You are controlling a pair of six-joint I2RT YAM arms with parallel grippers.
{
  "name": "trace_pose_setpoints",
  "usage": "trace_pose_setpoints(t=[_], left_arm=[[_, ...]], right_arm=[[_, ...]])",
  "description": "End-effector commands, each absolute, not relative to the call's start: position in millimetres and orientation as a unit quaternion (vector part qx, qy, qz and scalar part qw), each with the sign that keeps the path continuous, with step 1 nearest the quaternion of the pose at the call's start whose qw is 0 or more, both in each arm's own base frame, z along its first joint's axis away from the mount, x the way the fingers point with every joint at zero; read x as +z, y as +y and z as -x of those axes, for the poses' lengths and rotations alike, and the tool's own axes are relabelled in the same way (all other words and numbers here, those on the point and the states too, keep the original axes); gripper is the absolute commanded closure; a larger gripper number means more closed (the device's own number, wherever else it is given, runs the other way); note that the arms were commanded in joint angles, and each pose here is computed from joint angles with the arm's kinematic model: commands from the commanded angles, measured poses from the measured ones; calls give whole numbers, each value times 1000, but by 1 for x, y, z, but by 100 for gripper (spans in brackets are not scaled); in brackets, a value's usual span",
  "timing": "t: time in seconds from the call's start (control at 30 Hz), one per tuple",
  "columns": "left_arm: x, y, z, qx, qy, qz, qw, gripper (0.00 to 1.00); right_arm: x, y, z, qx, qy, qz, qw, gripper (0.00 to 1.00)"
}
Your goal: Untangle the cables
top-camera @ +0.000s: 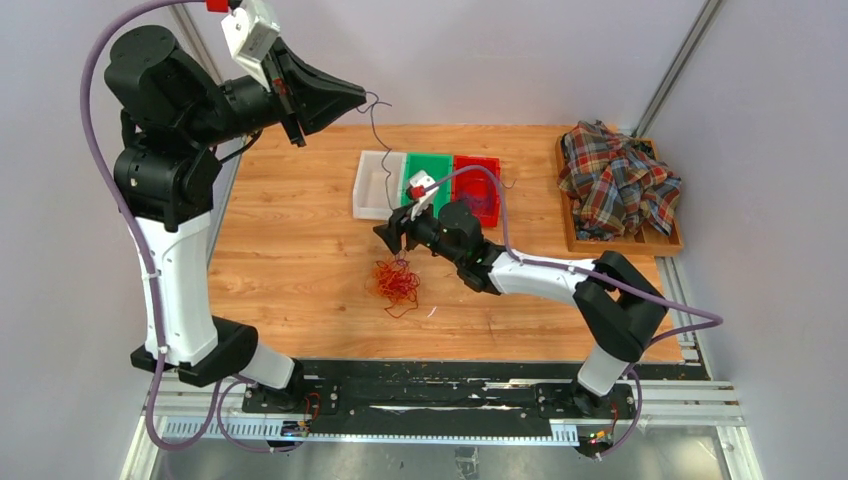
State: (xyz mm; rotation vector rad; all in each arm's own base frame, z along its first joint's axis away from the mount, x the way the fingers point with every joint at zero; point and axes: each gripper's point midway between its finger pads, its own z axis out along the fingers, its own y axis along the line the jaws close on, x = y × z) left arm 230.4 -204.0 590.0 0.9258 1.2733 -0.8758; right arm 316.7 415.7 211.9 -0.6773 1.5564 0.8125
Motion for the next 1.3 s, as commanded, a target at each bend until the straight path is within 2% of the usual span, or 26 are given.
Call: trace_pose_setpoints(t=[0.0, 0.37, 0.63, 0.73, 0.9, 1.27], left_arm=[[636, -200, -216, -384, 492, -376, 685, 100], [722, -166, -203, -320, 384, -291, 816, 100], [792, -109, -176, -189, 261, -193, 927, 100], [800, -96, -177, -154, 248, -169, 941, 100], [808, -84, -172, -118, 233, -154, 953, 100], [837, -54, -145, -57, 167, -100, 979, 99]], right_arm=[[185, 424, -306, 361, 680, 284, 571, 38], [125, 412, -294, 349, 718, 267, 540, 32], [98, 406, -280, 365, 733, 243, 520, 28], [91, 403, -275, 371, 738, 234, 513, 27], [78, 398, -271, 371, 750, 223, 500, 33], [70, 396, -261, 378, 757, 216, 486, 32]])
